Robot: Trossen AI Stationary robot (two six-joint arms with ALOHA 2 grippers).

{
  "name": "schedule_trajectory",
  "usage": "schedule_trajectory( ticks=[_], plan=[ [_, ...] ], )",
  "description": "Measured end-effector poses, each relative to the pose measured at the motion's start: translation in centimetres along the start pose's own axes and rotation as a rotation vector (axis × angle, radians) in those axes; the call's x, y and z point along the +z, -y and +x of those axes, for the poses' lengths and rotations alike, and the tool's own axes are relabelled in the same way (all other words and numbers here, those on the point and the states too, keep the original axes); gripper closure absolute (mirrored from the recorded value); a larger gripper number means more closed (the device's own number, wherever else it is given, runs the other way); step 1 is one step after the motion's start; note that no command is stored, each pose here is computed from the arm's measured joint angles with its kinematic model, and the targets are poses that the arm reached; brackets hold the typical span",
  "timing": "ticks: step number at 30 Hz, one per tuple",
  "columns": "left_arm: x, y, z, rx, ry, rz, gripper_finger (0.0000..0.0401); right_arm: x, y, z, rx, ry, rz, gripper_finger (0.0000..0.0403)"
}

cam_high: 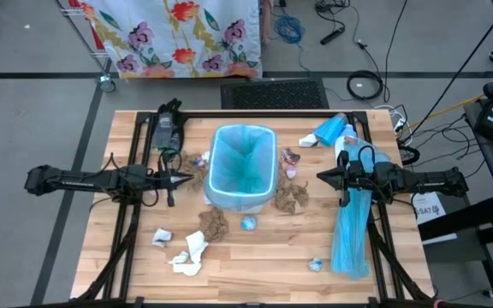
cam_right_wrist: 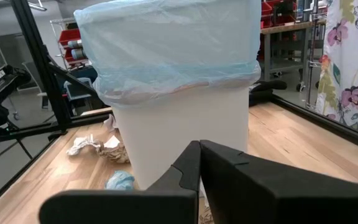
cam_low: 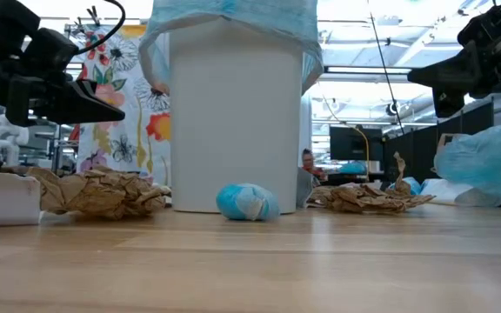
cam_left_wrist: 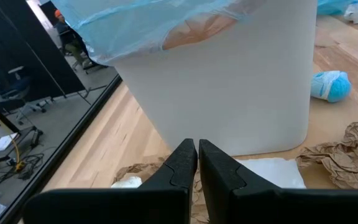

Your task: Place trash/remove bag and relplace

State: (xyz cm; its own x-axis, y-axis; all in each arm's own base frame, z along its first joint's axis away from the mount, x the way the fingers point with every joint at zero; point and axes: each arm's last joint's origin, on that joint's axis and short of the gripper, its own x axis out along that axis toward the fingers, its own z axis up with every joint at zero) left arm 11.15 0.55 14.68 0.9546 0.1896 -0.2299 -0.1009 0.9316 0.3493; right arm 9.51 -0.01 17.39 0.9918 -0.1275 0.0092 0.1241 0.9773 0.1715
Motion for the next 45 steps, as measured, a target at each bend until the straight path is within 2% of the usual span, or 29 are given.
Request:
schedule_trajectory(
  ticks=[9, 12, 45],
  plan=[
    [0.00, 0.00, 0.00, 0.000, 0.000, 0.000, 0.0374, 0.00, 0.00, 0.00, -0.001, 0.000, 0.000, 0.0403],
    [0.01, -0.01, 0.00, 0.000, 0.000, 0.000, 0.0374, 0.05, 0.11, 0.00, -0.032, 0.008, 0.000, 0.0403],
    [0.01, 0.00, 0.00, 0.000, 0.000, 0.000, 0.0374, 0.03, 0.09, 0.00, -0.027, 0.007, 0.000, 0.0403]
  ],
)
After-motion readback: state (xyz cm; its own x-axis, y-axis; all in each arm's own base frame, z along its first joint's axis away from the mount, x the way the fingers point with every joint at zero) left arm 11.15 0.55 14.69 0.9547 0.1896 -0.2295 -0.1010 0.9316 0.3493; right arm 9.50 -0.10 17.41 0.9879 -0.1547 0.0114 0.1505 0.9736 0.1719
